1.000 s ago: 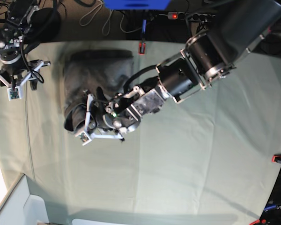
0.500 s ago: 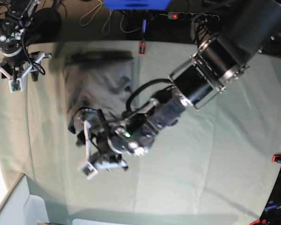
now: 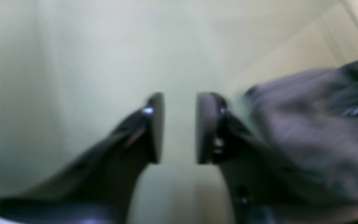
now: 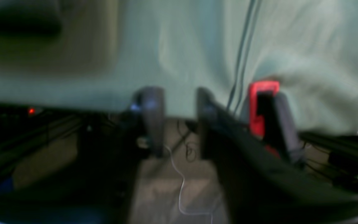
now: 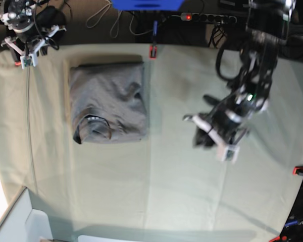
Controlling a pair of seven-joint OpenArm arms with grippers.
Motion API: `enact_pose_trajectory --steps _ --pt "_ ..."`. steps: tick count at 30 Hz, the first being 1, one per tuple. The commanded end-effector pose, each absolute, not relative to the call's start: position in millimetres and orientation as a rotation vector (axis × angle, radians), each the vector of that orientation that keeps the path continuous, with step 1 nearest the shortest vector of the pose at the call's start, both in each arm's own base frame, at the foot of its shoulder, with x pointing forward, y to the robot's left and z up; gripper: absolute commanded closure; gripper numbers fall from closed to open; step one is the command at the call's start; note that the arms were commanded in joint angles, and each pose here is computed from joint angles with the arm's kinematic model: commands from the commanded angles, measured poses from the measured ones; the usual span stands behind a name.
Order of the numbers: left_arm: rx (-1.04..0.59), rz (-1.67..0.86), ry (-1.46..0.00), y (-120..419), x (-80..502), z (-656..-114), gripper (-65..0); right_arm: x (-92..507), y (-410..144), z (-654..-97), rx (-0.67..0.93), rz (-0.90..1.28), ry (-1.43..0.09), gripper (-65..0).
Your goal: Layout the t-shirt on the table in an organized manner, then fold the t-shirt properly
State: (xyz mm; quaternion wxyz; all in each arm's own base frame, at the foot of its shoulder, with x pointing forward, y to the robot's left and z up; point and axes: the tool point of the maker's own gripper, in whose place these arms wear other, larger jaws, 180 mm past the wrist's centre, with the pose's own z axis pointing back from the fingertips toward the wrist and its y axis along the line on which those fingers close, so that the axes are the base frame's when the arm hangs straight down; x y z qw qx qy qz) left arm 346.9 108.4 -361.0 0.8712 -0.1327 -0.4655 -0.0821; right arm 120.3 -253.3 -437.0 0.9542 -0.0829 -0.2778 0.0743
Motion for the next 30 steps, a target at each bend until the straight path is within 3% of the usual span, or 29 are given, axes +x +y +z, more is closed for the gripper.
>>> enact_pose_trajectory --steps 1,2,6,12,22,30 --pt "-0.274 -0.163 -1.0 115.9 347.1 -349.6 -2.6 119.6 -254.4 -433.4 -0.167 0.157 -0.581 -4.3" --pt "-0.251 -0.134 -0.944 128.7 332.8 -361.4 0.0 112.1 -253.7 -438.7 -0.158 0.153 -0.56 -0.1" --pt "-0.178 -0.026 -0.739 172.1 272.0 -397.7 -0.1 92.5 -250.2 -460.0 -0.118 0.13 -0.494 0.0" --pt "-0.101 0.139 -0.598 214.4 189.6 -419.7 0.0 58.9 -252.4 -478.6 -0.092 0.123 -0.402 0.0" --pt "-0.041 0.289 -0.274 242.0 71.9 -496.4 0.0 -7.6 -228.5 -535.2 0.048 0.023 -0.24 0.0" --pt "0.088 0.242 -0.207 261.4 32.0 -563.3 0.0 -51.2 -170.6 -571.8 0.224 -0.049 -0.195 0.0"
